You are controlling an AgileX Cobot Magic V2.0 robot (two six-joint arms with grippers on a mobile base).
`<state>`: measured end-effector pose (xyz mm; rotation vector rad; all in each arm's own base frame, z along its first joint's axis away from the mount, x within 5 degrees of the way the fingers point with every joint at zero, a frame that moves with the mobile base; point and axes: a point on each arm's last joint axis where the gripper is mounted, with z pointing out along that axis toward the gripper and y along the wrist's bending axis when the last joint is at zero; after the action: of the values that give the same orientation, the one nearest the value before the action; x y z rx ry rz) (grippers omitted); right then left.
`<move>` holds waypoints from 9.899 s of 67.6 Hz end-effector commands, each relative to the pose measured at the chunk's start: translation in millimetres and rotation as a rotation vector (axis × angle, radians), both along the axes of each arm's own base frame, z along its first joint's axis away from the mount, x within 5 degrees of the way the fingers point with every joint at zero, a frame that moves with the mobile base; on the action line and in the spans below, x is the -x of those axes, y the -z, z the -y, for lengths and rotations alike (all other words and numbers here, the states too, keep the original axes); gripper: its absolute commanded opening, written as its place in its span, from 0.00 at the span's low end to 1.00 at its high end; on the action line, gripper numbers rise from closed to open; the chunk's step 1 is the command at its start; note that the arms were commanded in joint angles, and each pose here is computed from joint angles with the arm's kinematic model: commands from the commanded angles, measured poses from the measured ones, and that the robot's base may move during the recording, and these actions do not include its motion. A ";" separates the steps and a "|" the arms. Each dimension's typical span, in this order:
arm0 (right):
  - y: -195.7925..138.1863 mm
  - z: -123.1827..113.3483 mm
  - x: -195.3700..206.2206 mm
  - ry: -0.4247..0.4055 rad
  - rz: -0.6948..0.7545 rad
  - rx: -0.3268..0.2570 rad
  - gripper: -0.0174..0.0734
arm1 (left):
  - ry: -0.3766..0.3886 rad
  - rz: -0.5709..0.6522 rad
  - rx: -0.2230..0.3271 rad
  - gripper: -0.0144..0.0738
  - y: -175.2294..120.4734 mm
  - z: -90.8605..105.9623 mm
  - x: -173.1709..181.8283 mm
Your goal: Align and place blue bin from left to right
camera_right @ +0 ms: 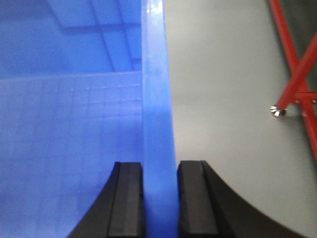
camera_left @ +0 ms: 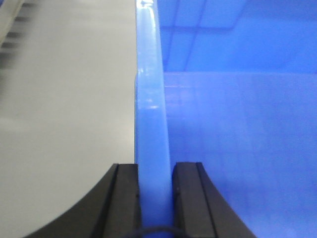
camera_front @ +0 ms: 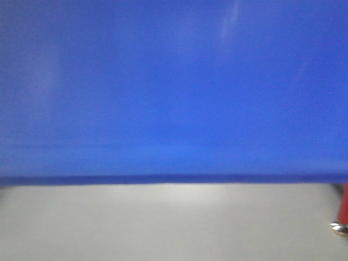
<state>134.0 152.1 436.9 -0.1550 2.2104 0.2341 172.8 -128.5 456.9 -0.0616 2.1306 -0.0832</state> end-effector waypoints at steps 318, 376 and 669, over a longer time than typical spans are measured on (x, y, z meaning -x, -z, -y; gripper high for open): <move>-17.3 -7.7 -0.6 -0.095 0.140 -0.104 0.10 | 0.084 0.143 0.043 0.04 -16.2 6.0 0.1; -17.4 -7.9 -0.6 -0.097 0.142 -0.106 0.10 | 0.084 0.143 0.043 0.04 -16.2 6.0 0.1; -18.3 -8.9 -0.6 -0.106 0.149 -0.114 0.10 | 0.084 0.143 0.043 0.04 -16.2 6.0 0.1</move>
<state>135.1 153.9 442.2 -0.1732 2.1517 0.2792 174.9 -126.8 461.5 -0.0502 2.0759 -0.0633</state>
